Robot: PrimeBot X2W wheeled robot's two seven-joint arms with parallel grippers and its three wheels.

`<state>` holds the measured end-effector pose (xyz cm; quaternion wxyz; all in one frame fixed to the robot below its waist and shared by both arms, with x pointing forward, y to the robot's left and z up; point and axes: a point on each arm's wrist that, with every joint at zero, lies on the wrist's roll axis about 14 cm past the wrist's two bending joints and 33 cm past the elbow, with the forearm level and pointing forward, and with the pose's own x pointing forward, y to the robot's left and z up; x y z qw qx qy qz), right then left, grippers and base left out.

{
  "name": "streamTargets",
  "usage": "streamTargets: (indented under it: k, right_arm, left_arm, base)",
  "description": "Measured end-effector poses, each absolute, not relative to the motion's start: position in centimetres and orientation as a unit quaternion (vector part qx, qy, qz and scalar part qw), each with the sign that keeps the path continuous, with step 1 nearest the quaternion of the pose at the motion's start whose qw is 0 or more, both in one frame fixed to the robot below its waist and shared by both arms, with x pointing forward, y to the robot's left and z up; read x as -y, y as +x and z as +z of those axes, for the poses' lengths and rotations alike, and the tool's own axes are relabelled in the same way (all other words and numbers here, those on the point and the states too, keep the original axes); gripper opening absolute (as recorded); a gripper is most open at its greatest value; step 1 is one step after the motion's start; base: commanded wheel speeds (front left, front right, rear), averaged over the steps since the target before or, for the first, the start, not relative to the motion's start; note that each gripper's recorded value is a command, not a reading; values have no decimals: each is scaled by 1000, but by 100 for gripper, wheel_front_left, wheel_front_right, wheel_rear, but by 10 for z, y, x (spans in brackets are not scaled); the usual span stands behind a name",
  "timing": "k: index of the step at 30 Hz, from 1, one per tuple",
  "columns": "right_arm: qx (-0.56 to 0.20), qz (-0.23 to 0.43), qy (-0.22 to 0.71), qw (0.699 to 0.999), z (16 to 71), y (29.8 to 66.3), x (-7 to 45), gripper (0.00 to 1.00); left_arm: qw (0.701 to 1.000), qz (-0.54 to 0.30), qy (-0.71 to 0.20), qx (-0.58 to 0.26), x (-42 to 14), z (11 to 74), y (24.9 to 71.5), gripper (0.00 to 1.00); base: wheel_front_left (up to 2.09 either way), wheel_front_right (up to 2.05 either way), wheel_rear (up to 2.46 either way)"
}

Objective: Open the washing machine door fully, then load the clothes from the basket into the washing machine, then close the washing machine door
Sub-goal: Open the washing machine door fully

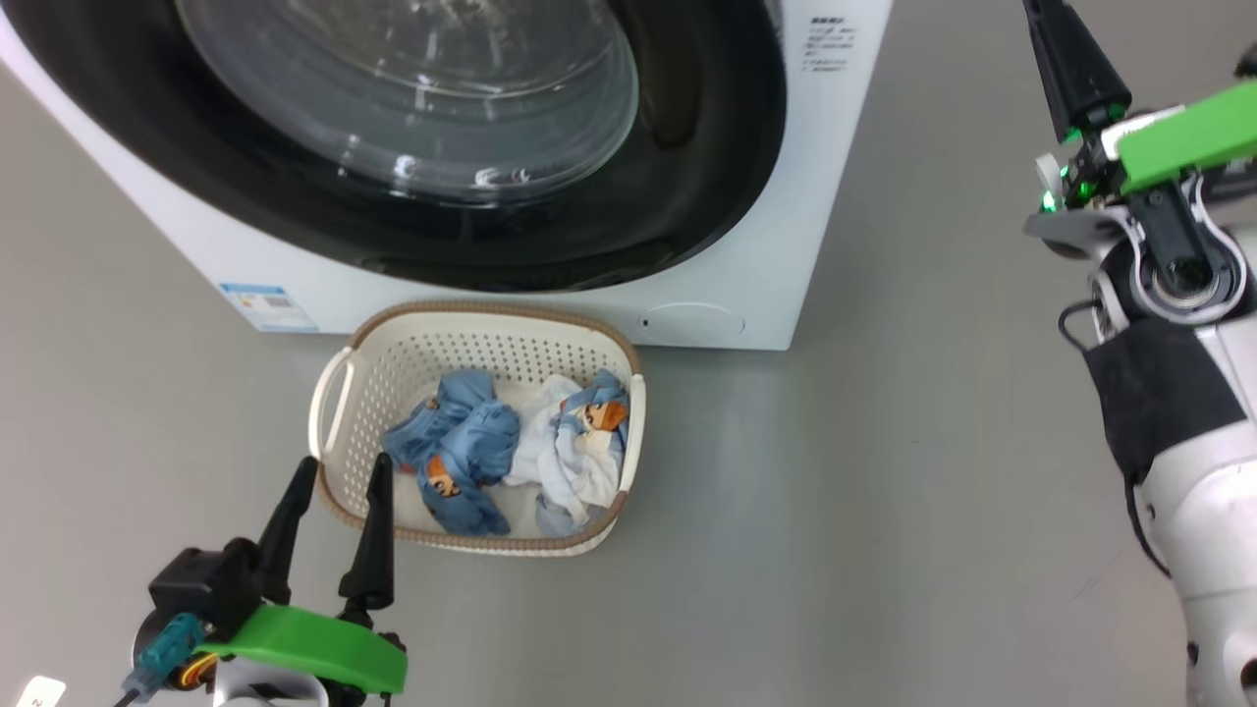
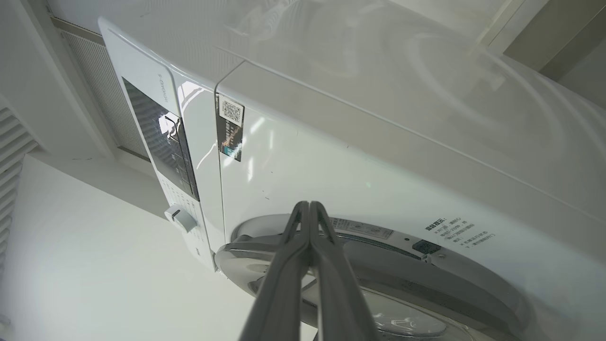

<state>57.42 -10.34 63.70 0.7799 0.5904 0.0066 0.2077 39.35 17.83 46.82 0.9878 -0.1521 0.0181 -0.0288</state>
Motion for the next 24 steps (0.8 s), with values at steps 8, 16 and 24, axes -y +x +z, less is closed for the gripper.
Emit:
streamTargets:
  k: [8,16,24]
  right_arm:
    - [-116,248,557,784,606,601,61,0]
    - [-188,273,552,765,584,616,35,0]
    - [-228,292,546,752,569,632,15,0]
  left_arm:
    - [988,-23,-153,-28,-181,460,401,100]
    - [987,-20,-156,-30,-181,457,412,100]
    - [986,-11,-159,-41,-186,447,418,100]
  base:
    - [0,0,0]
    - [0,0,0]
    - [0,0,0]
